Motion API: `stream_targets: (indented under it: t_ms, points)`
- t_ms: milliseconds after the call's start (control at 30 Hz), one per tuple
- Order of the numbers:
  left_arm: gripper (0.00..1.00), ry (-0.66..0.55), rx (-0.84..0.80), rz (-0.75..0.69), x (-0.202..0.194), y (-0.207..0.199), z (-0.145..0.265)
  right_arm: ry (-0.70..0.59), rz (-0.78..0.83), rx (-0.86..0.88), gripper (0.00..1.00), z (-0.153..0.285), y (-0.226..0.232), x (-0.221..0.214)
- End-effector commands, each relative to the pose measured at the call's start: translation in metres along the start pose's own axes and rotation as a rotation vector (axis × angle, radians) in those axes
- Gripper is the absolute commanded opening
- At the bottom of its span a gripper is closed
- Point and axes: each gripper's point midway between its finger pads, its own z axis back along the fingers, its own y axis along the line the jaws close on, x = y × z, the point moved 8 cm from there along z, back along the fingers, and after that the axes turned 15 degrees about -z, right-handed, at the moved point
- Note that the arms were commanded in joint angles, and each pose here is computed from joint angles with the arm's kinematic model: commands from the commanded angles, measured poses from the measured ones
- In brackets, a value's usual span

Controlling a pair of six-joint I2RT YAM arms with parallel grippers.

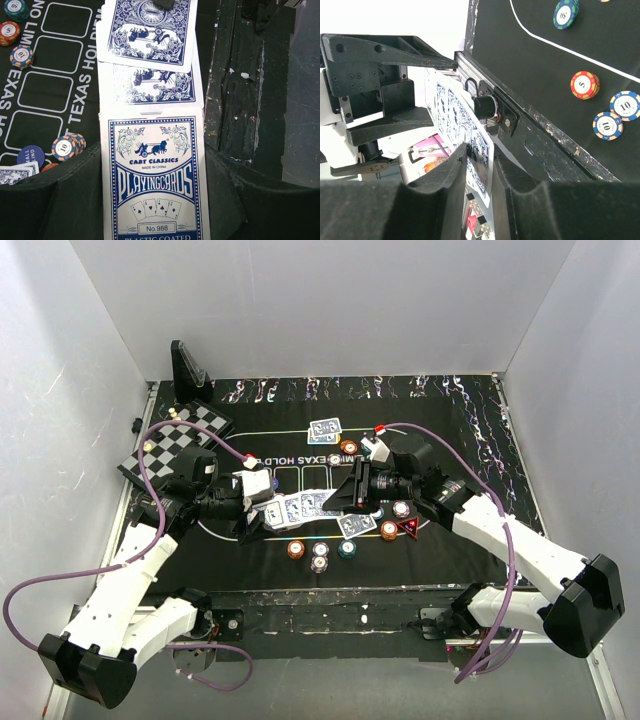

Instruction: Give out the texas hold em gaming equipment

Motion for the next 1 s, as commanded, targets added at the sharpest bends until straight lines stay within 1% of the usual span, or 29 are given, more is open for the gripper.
stream_targets:
  t_ms: [0,300,467,767,967]
  points:
    - [0.15,-0.061,0.009,-0.051,0.015,0.002,0.004,-0.016,0.035,0.024,0.29,0.011,0.006,0.0]
    - [0.13,-0.056,0.013,-0.043,0.015,0.002,0.004,-0.029,0.052,0.049,0.19,0.021,0.012,0.003]
    - [0.12,-0.059,0.014,-0.037,0.015,0.002,0.003,-0.031,0.068,0.067,0.19,0.025,0.016,0.002]
    - [0.1,-0.058,0.014,-0.026,0.015,0.001,0.003,-0.049,0.095,0.111,0.23,0.037,0.023,0.002]
    - [0.07,-0.058,0.017,-0.022,0.015,0.001,0.004,-0.075,0.087,0.133,0.21,0.047,0.025,0.006]
